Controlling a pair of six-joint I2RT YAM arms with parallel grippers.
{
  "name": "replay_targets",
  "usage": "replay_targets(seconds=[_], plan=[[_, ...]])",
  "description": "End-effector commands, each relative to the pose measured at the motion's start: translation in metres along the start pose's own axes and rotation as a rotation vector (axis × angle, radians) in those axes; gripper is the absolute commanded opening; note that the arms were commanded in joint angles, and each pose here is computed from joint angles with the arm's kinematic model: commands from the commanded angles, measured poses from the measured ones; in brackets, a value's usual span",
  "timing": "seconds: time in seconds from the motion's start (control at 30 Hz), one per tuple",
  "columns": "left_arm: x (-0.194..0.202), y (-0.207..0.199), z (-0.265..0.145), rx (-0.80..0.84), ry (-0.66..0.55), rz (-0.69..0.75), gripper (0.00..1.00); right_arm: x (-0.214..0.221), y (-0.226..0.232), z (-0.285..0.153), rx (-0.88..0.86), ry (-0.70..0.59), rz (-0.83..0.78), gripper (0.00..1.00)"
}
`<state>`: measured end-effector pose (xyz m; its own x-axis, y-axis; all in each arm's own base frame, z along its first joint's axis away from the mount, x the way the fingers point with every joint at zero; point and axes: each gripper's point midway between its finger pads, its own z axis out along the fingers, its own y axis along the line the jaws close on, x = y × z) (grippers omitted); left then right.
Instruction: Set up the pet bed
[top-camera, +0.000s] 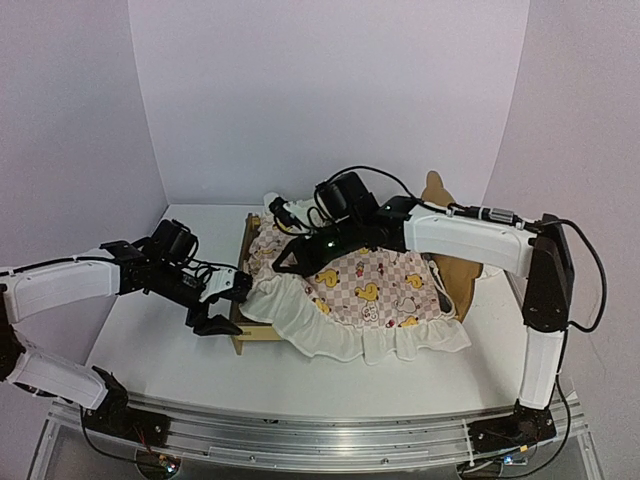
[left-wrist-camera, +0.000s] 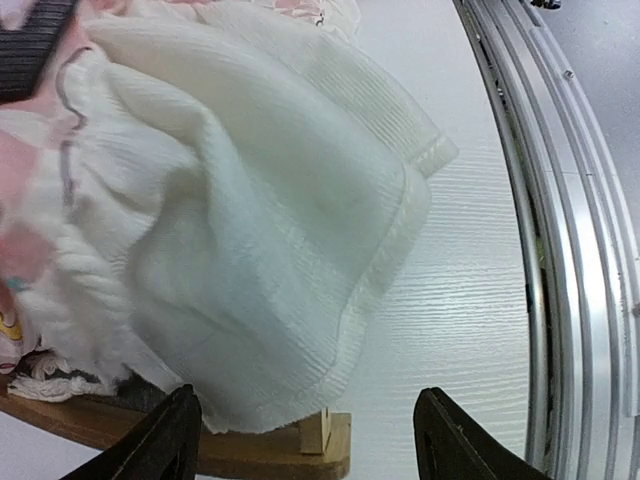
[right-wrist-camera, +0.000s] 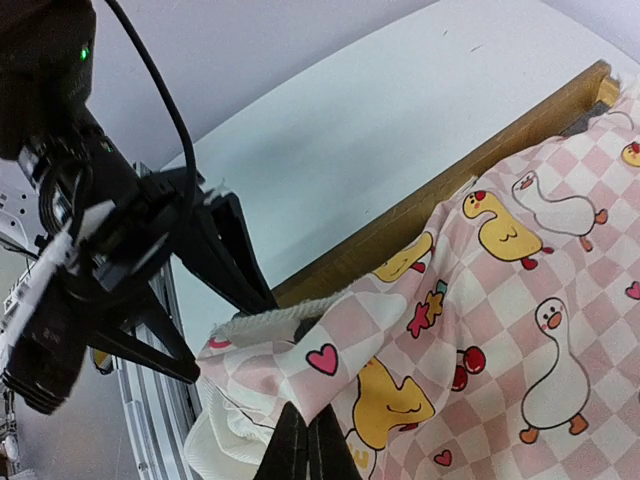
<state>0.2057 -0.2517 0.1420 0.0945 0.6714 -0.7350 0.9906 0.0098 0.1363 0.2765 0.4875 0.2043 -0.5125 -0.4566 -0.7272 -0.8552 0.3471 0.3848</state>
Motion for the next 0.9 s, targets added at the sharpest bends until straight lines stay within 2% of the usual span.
replay_targets(seconds=[0.0,0.1,0.23,0.4,0.47,0.73,0.8,0.87], plan=[[-0.018,0.037,0.011,-0.154,0.004,0.184,0.74,-0.013,0.011,-0.011,-0.028,-0.04,-0.008,0.0],[-0.024,0.048,0.019,-0.184,-0.011,0.194,0.71,-0.012,0.008,-0.01,-0.02,-0.039,-0.005,0.0],[-0.042,0.062,0.022,-0.242,-0.058,0.182,0.56,-0.013,0.002,-0.015,-0.001,-0.046,0.006,0.0],[-0.063,0.069,0.019,-0.252,-0.129,0.123,0.1,-0.015,-0.02,-0.024,0.052,-0.062,0.067,0.0],[-0.077,0.065,0.017,-0.216,-0.181,0.11,0.0,-0.016,-0.031,-0.027,0.077,-0.069,0.098,0.0],[-0.137,0.054,0.016,-0.054,-0.38,0.06,0.0,0.004,-0.103,-0.047,0.245,-0.075,0.26,0.01],[-0.151,0.056,0.02,-0.016,-0.418,0.026,0.0,0.007,-0.115,-0.046,0.266,-0.072,0.288,0.05],[-0.155,0.062,0.028,0.008,-0.422,-0.027,0.0,0.007,-0.122,-0.051,0.283,-0.08,0.334,0.18]])
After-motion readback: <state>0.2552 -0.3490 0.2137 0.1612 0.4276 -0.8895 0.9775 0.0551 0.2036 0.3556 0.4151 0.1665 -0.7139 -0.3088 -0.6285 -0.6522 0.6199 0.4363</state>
